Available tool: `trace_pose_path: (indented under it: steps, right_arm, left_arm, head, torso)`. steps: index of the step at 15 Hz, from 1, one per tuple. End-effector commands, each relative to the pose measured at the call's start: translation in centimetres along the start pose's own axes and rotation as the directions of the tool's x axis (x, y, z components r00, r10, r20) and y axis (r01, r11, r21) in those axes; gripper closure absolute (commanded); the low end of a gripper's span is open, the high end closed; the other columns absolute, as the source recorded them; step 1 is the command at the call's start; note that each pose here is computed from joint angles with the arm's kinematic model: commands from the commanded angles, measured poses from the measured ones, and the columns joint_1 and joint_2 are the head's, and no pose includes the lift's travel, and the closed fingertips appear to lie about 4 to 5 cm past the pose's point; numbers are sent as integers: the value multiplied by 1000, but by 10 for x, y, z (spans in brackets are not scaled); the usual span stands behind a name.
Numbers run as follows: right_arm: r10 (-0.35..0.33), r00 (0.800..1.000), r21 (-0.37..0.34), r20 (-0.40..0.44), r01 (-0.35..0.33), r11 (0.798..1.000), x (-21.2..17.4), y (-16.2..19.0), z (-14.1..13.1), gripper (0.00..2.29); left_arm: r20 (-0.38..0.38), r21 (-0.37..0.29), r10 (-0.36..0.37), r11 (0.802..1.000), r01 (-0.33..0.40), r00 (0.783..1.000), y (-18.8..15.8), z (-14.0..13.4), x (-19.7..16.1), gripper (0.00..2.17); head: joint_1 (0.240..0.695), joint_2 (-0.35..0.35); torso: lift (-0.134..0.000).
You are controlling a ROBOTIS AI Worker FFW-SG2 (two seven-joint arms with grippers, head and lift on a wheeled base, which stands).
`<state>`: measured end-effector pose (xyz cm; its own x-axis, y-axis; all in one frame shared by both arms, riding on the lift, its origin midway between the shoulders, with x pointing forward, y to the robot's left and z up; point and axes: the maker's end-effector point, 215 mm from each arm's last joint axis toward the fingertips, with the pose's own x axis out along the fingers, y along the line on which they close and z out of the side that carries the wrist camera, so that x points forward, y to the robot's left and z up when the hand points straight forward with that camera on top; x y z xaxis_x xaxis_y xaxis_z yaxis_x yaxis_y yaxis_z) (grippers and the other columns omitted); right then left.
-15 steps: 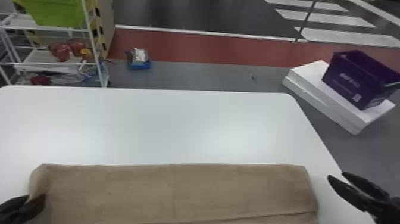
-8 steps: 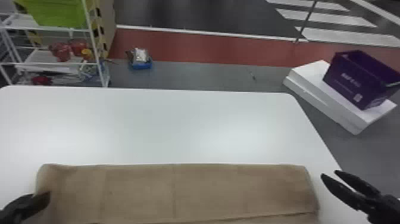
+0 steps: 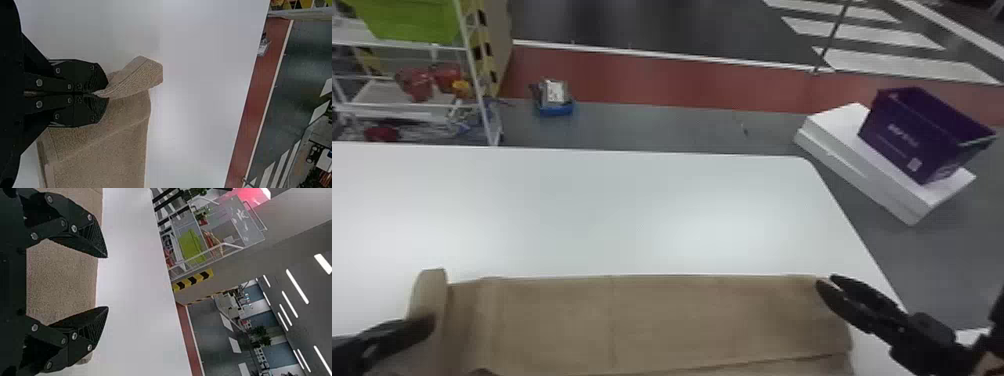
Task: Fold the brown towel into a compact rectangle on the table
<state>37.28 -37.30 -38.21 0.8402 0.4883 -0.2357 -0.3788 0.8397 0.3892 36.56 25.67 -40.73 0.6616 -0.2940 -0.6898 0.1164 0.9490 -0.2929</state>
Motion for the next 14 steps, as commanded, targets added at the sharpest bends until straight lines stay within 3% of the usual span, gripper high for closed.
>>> trace_pose_path:
  steps: [1,7,14]
  right_arm:
    - [30,999,-18,-39,-31,999,20,14,-13,1939]
    - [62,987,-41,-145,-69,997,52,33,-49,2010]
    - [99,963,-28,-251,-109,994,77,59,-90,2010]
  left_arm:
    - [10,-14,-24,1000,24,1000,-8,8,-2,1565]
    - [8,-50,-103,993,104,995,-38,19,-15,1565]
    - [54,-23,-175,984,176,983,-63,38,-23,1565]
  head:
    - [695,-183]
    - [695,-136]
    - [695,-102]
  torso:
    - [-123]
    - [-123]
    - [-123]
